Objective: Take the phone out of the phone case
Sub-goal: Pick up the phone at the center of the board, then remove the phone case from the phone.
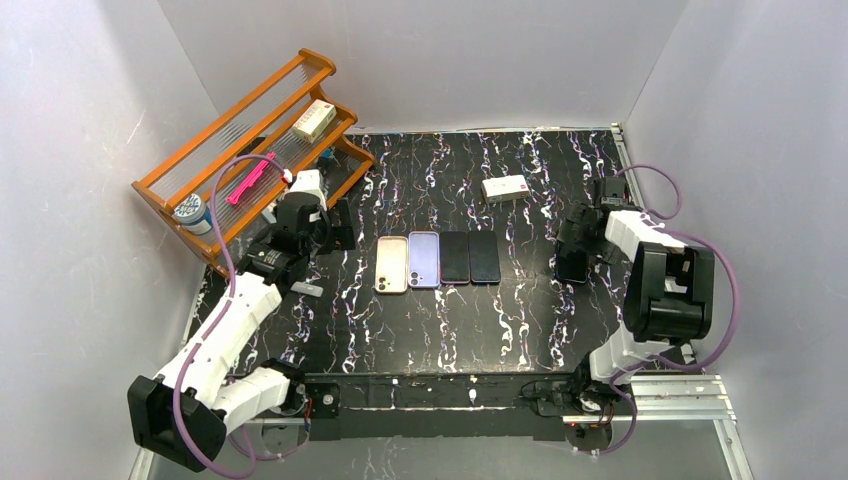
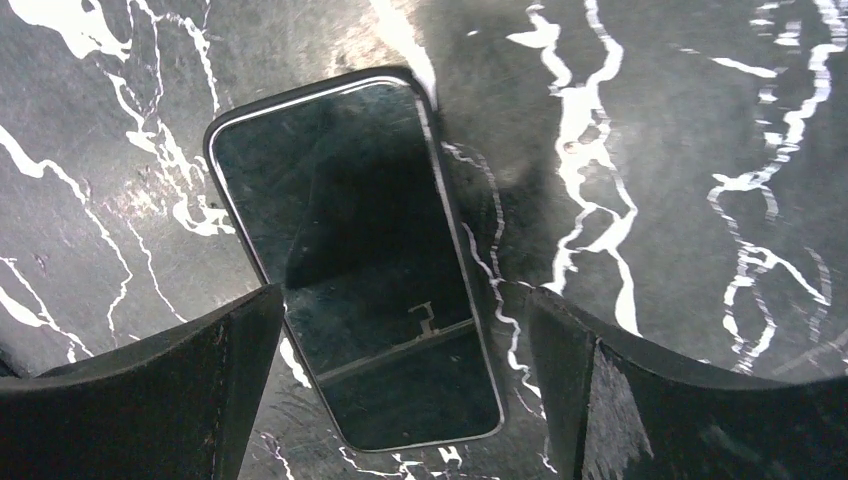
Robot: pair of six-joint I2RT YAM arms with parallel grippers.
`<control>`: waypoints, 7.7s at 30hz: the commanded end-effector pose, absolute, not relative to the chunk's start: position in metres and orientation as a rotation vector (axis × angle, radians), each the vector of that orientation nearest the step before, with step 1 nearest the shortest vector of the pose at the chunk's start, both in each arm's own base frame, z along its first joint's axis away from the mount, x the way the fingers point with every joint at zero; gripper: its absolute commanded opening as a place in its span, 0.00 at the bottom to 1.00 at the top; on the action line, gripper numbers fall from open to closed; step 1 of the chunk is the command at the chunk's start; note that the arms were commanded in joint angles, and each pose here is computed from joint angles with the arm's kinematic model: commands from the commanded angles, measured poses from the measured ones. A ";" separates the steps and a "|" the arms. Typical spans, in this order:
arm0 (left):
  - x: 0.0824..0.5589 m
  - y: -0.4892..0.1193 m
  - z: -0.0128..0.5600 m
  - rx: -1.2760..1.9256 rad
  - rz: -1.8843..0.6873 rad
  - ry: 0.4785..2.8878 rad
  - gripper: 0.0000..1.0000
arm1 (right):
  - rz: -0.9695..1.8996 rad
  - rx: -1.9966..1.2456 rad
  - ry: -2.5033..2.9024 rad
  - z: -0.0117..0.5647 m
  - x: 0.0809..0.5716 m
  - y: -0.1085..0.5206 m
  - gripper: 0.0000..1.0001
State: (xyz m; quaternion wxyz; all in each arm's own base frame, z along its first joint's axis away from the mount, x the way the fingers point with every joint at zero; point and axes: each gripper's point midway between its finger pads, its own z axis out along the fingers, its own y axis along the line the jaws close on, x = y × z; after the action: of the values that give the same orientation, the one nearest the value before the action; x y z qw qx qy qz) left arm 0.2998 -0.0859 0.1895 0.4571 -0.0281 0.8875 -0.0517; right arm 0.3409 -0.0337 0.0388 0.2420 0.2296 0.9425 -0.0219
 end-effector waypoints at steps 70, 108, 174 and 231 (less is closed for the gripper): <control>0.276 -0.264 0.215 -0.026 -1.102 2.128 0.98 | 0.921 -0.230 1.951 0.209 0.288 0.228 0.01; 0.274 -0.274 0.204 -0.181 -1.139 2.051 0.00 | 0.993 -0.511 1.801 0.231 0.240 0.338 0.24; 0.275 -0.229 0.283 -0.813 -1.723 1.478 0.00 | 1.500 -0.646 1.399 0.270 0.196 0.341 0.01; 0.270 -0.240 0.289 -0.635 -1.715 1.522 0.00 | 1.679 -0.631 1.385 0.268 0.190 0.337 0.38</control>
State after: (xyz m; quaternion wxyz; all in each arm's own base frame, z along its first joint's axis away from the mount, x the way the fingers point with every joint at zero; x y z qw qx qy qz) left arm 0.2778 -0.2317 0.2562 0.3750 -0.2790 0.6169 -0.6332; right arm 0.2052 0.3296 0.2404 0.3858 -0.1515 0.6202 0.6660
